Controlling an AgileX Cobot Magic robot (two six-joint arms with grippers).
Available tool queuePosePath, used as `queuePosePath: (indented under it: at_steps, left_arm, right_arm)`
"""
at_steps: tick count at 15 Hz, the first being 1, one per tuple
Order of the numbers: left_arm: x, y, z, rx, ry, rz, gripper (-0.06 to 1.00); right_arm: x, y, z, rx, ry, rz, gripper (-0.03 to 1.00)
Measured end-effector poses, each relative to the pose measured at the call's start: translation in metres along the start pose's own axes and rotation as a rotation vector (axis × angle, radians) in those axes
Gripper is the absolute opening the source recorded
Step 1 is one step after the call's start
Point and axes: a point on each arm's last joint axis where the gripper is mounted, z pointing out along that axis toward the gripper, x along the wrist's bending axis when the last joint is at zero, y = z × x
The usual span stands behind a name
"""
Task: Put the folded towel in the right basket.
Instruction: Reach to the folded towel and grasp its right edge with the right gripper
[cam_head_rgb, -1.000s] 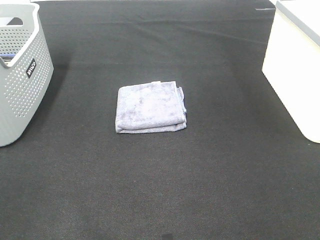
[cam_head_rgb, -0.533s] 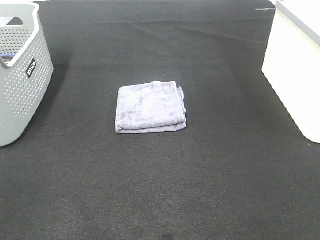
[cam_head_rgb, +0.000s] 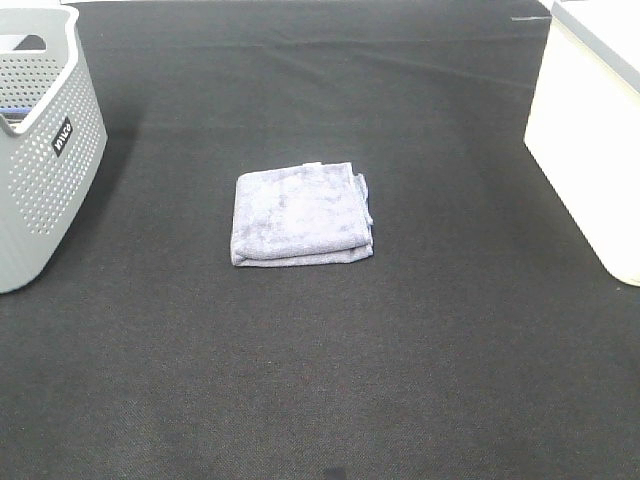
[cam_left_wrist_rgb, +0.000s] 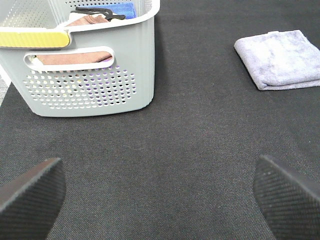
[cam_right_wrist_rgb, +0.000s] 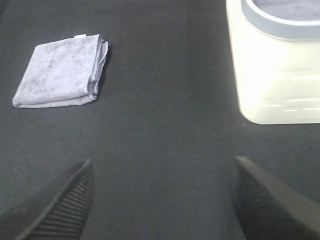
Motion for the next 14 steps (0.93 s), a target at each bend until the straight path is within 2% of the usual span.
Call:
queuePosePath:
  at_steps: [3, 5, 9, 14]
  left_arm:
    - [0.000, 0.000, 0.000, 0.000, 0.000, 0.000, 0.97]
    - [0.000, 0.000, 0.000, 0.000, 0.000, 0.000, 0.97]
    - [0.000, 0.000, 0.000, 0.000, 0.000, 0.000, 0.97]
    - [0.000, 0.000, 0.000, 0.000, 0.000, 0.000, 0.97]
  right_arm:
    - [-0.001, 0.051, 0.025, 0.084, 0.018, -0.001, 0.71]
    - [-0.002, 0.083, 0.050, 0.186, 0.035, 0.012, 0.71]
    - [-0.007, 0.125, 0.106, 0.358, 0.082, -0.002, 0.71]
    - [-0.010, 0.161, 0.175, 0.413, 0.156, 0.042, 0.71]
